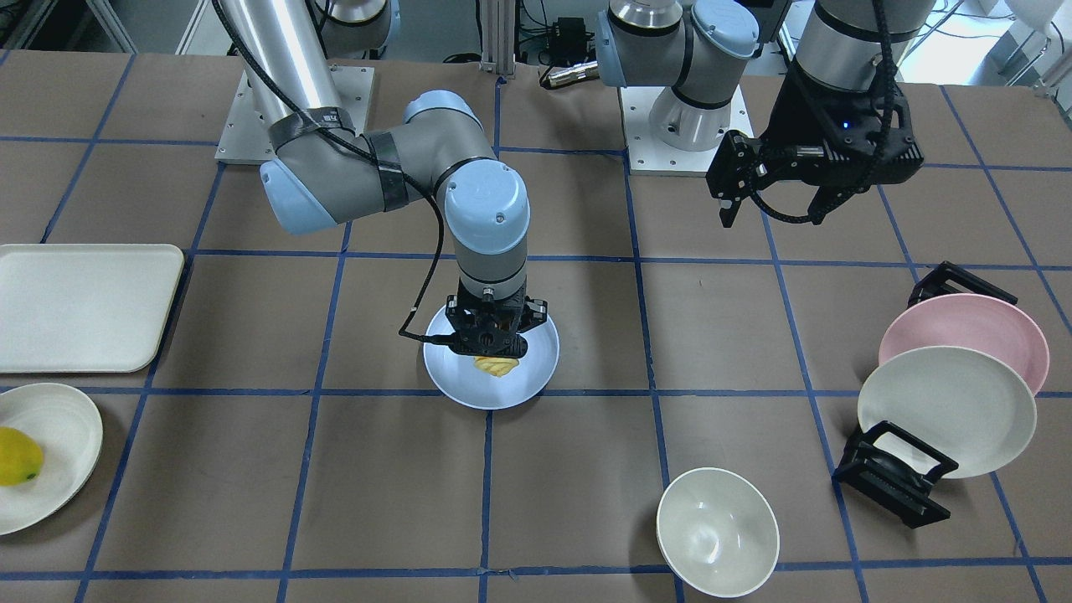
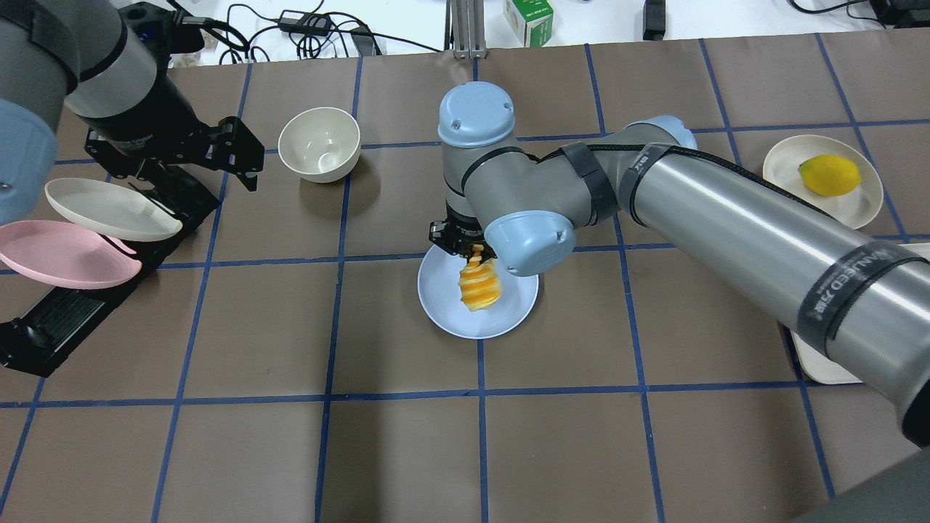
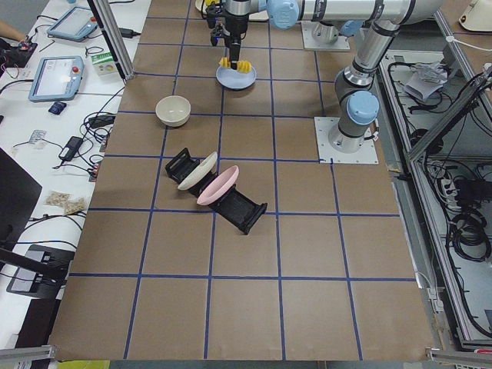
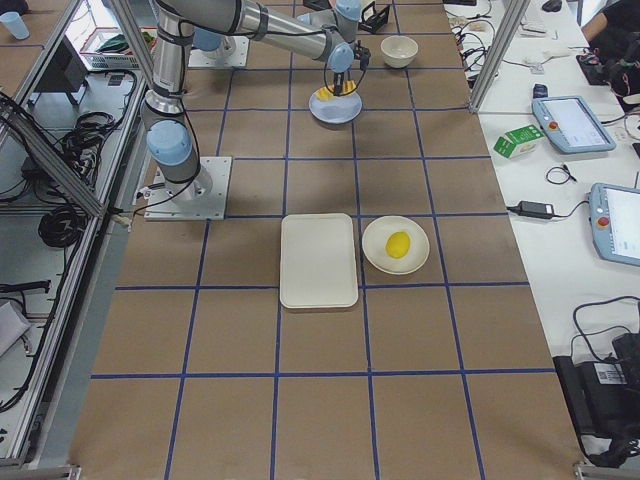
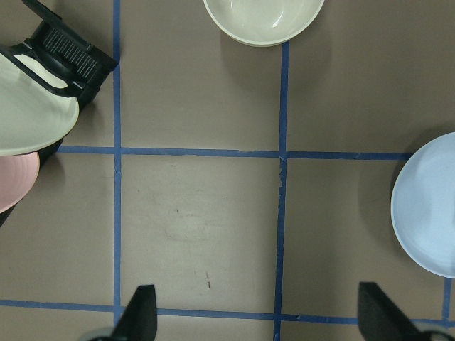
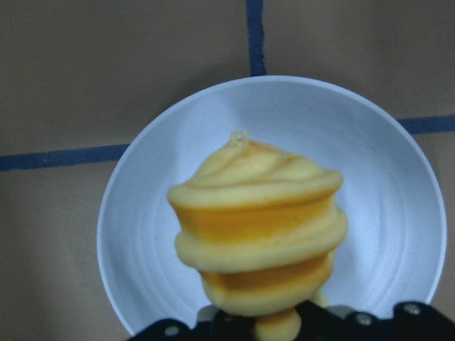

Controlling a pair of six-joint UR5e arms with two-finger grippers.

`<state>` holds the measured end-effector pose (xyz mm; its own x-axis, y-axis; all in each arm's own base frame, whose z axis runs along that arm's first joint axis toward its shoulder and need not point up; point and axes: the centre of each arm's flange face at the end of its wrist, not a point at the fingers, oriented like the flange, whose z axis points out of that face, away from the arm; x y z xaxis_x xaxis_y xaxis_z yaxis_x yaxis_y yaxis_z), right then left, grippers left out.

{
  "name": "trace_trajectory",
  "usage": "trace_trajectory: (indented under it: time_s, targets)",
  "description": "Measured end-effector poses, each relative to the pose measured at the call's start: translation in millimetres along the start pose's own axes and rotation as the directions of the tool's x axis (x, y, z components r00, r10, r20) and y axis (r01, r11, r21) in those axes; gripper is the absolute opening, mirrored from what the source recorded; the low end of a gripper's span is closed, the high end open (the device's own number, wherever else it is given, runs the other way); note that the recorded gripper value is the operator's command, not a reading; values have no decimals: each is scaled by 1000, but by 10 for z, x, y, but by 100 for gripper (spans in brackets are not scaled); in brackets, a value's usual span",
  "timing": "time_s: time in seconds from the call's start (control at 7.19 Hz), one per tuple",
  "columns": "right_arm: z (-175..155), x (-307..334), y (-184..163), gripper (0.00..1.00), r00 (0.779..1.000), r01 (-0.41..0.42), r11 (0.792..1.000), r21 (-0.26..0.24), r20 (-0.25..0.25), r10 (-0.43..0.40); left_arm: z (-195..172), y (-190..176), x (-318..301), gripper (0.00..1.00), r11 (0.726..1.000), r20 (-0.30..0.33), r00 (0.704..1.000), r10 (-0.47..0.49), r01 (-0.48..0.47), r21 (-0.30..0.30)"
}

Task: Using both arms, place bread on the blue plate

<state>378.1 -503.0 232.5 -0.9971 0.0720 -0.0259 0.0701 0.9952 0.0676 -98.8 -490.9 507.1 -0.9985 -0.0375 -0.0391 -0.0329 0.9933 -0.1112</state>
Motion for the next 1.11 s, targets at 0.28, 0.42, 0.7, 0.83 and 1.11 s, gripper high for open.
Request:
trace_trajectory:
  time_s: [0.28,0.42,0.7,0.83,1.11]
  targets:
    - [162,-11,-18,55,1000,1,1000,-22,-13,-1,-165,-127,20,100,1000,-15,1000,-4,4,0]
    - [196,-12,-21,91,1000,-1,1000,-27,-16,0,-201,-98,37,100,1000,-20,1000,-3,2,-11]
    - [205,-15,-26,100,1000,-2,1000,-25,-15,1,-199,-63,60,100,1000,-28,1000,-3,2,-30]
    - [178,-14,-30,100,1000,-2,1000,-22,-13,2,-200,-23,64,100,998,-29,1000,-5,3,-58]
    - [-26,8,-47,100,1000,-5,1000,9,-2,5,-211,24,70,100,995,-33,999,-9,6,-98]
